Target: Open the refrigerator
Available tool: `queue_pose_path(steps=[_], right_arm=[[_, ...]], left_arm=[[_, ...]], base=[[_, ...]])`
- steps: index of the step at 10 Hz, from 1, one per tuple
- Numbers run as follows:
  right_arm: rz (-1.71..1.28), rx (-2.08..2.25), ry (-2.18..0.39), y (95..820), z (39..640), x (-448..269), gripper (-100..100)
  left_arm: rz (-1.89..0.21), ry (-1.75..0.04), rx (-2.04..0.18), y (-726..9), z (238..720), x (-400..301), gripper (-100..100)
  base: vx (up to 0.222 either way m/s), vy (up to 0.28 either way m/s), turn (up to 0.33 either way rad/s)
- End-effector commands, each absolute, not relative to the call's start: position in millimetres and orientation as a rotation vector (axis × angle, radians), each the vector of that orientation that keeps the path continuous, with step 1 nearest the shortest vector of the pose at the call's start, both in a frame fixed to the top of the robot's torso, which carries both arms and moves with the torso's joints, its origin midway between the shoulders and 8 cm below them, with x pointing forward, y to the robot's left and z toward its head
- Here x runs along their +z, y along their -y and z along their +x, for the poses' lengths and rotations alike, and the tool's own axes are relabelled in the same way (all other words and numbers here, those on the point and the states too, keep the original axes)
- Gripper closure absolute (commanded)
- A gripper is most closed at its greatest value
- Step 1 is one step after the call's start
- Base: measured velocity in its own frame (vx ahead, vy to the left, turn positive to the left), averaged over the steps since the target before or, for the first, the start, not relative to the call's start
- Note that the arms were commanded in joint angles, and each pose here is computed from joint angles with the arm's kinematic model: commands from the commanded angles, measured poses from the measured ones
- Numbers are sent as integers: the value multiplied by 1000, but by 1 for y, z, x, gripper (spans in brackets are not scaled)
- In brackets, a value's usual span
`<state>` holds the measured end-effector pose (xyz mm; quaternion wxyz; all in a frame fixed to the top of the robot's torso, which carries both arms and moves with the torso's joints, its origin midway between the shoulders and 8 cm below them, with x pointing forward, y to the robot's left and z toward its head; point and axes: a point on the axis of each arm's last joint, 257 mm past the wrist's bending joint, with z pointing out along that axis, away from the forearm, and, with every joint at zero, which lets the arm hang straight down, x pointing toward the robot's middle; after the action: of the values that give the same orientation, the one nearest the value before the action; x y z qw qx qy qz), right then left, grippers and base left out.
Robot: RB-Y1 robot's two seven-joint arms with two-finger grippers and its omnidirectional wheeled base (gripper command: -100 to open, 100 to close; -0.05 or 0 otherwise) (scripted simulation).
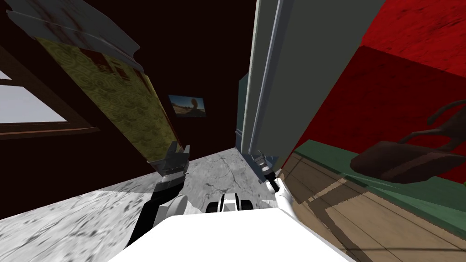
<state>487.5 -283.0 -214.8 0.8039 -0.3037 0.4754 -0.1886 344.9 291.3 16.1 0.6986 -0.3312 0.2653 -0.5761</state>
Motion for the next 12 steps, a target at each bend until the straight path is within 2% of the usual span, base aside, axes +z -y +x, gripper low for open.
queue_pose_path(steps=[1,6,8,12], right_arm=[[-672,-392,-1021,254,517,-213,-100],[-689,-387,-974,218,557,-179,-100],[-722,-378,-1006,195,569,-189,-100],[-717,-381,-962,187,581,-163,-100]], left_arm=[[-738,-591,-1284,-291,345,16,0],[-738,-591,-1284,-291,345,16,0],[-738,-591,-1284,-291,345,16,0],[-738,-591,-1284,-291,345,16,0]], base=[[-120,-72,-82],[-85,-68,-21],[-48,-28,-56],[-46,-32,-2]])
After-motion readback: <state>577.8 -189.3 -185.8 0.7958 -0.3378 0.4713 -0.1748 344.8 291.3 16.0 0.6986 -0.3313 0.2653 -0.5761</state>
